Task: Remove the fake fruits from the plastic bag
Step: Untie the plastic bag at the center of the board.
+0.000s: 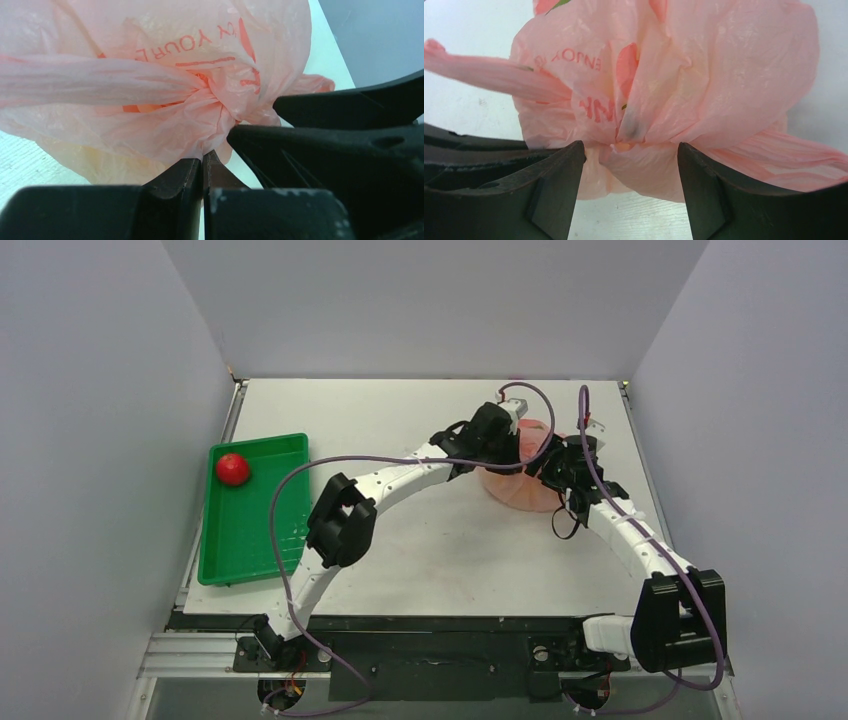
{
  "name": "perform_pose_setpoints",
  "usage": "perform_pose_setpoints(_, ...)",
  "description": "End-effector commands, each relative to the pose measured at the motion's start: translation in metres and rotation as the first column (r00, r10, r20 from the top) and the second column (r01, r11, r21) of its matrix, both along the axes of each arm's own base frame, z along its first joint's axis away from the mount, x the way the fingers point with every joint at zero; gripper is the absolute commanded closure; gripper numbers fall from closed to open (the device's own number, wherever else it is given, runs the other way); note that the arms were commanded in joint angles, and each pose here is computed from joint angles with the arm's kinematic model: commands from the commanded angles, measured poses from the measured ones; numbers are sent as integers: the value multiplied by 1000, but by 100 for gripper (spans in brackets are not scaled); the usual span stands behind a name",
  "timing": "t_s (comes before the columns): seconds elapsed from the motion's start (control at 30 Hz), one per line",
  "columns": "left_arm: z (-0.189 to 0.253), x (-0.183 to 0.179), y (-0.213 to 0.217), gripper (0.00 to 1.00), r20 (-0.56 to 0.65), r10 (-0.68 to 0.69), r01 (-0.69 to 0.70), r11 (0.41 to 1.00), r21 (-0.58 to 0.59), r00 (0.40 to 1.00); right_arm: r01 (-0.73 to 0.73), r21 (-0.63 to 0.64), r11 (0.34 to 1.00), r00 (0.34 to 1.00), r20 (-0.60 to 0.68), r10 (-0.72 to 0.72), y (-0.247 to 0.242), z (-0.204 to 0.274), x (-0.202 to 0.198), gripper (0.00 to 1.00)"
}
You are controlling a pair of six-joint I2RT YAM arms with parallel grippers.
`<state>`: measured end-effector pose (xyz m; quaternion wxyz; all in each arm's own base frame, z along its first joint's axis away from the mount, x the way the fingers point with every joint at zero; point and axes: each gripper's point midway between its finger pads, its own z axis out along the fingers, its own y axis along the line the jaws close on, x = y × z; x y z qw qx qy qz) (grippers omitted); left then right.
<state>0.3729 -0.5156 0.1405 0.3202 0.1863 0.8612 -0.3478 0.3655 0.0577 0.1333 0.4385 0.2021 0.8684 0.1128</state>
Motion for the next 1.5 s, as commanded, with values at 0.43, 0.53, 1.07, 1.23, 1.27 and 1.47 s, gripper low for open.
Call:
perform_pose_setpoints(0.43,35,-15,2,100,29,-18,20,999,-50,999,19,-22,1000,998,66,-17,-9,15,18,35)
perform_pose_setpoints(0.53,37,-15,-1,100,24,-24,25,998,-60,999,10,-18,1000,999,44,-9,-7,7,20,35)
perform_pose_setpoints(1.07,27,-22,11,100,18,-18,19,1000,-24,1000,155,84,984,982,91,-163,-44,11,19,100)
perform_pose_setpoints(1.23,23,-19,30,100,41,23,-24,999,23,999,233,155,960,956,145,-256,-69,15,10,100)
perform_pose_setpoints(1.27,17,-20,33,100,33,24,-25,999,37,999,241,163,957,951,155,-266,-73,18,9,100)
perform_pose_setpoints(1.47,6,-23,47,100,1,28,-28,996,88,1000,259,218,941,939,171,-298,-87,19,4,100)
